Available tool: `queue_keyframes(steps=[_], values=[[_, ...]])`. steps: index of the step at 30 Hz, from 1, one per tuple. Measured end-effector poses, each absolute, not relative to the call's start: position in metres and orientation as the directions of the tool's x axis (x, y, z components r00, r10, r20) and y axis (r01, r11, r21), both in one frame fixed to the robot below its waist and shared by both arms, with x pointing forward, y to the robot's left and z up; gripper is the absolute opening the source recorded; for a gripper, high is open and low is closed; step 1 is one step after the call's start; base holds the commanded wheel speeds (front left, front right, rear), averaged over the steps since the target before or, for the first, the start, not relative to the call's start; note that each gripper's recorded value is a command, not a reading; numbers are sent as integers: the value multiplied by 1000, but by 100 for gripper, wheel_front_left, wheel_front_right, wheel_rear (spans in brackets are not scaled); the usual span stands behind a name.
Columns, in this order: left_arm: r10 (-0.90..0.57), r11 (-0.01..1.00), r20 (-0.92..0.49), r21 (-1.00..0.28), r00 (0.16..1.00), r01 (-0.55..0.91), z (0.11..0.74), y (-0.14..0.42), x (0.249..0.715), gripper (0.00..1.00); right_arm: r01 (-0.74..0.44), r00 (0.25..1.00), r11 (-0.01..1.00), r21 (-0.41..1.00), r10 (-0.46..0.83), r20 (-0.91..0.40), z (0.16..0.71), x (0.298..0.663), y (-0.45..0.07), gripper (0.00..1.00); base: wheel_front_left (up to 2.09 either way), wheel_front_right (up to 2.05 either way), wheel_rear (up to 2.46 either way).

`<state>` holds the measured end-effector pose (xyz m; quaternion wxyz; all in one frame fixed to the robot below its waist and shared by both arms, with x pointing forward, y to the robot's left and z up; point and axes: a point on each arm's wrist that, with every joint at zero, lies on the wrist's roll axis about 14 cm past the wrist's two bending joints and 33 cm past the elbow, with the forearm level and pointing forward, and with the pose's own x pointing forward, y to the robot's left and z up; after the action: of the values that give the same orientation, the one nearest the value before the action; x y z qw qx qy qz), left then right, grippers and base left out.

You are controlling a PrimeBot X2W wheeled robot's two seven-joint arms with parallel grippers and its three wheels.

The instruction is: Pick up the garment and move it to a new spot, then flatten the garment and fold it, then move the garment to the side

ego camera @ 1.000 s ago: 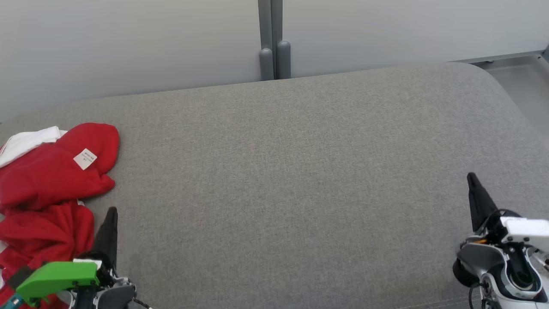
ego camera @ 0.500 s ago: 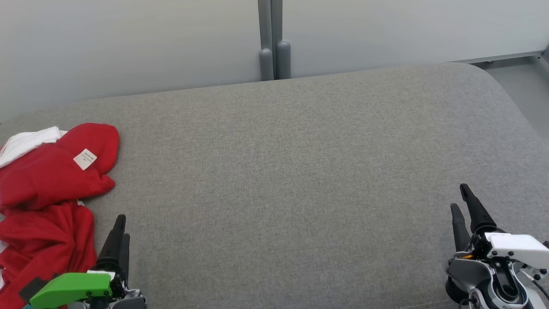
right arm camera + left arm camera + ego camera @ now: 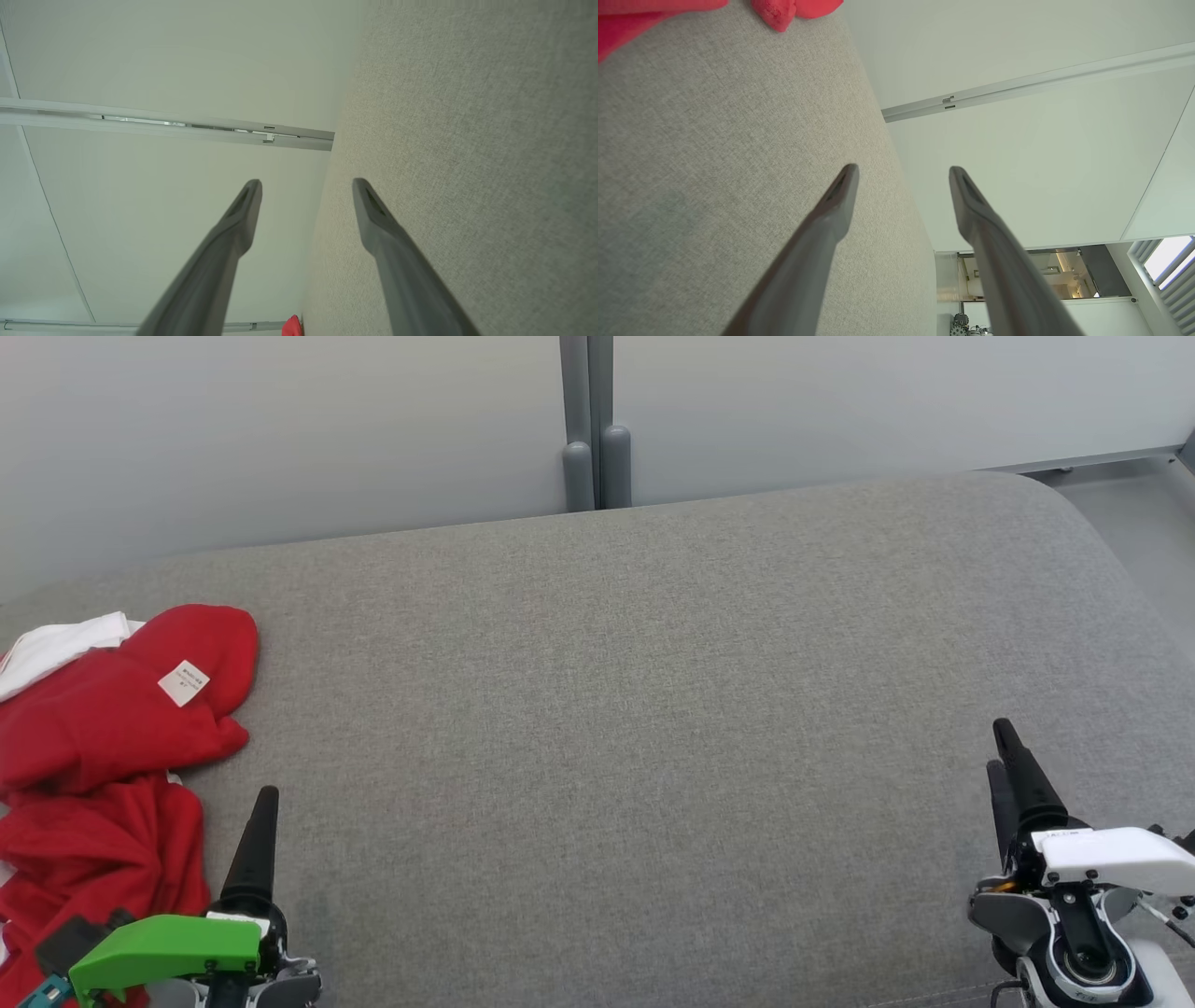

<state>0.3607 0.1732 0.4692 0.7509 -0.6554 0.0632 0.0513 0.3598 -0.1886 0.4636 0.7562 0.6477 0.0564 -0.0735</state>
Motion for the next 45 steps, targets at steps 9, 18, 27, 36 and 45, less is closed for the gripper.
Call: queue_keyframes(steps=[9,18,27,36,45], values=[[18,304,-119,-945,993,-119,483,178,364,100,119,993,383,916,-24,-119,484,369,-185,100,0,0,0],[32,493,-58,-867,998,-66,501,182,367,100,80,996,545,834,-4,-93,493,371,-173,100,0,0,0],[27,664,-21,-747,999,-34,511,179,368,100,31,998,682,731,25,-65,498,371,-161,100,0,0,0],[24,759,-3,-651,1000,-20,514,173,365,100,-12,998,777,630,44,-36,503,370,-152,100,0,0,0],[34,828,22,-560,999,-16,516,173,360,100,-46,998,852,522,58,-8,507,369,-144,100,0,0,0]])
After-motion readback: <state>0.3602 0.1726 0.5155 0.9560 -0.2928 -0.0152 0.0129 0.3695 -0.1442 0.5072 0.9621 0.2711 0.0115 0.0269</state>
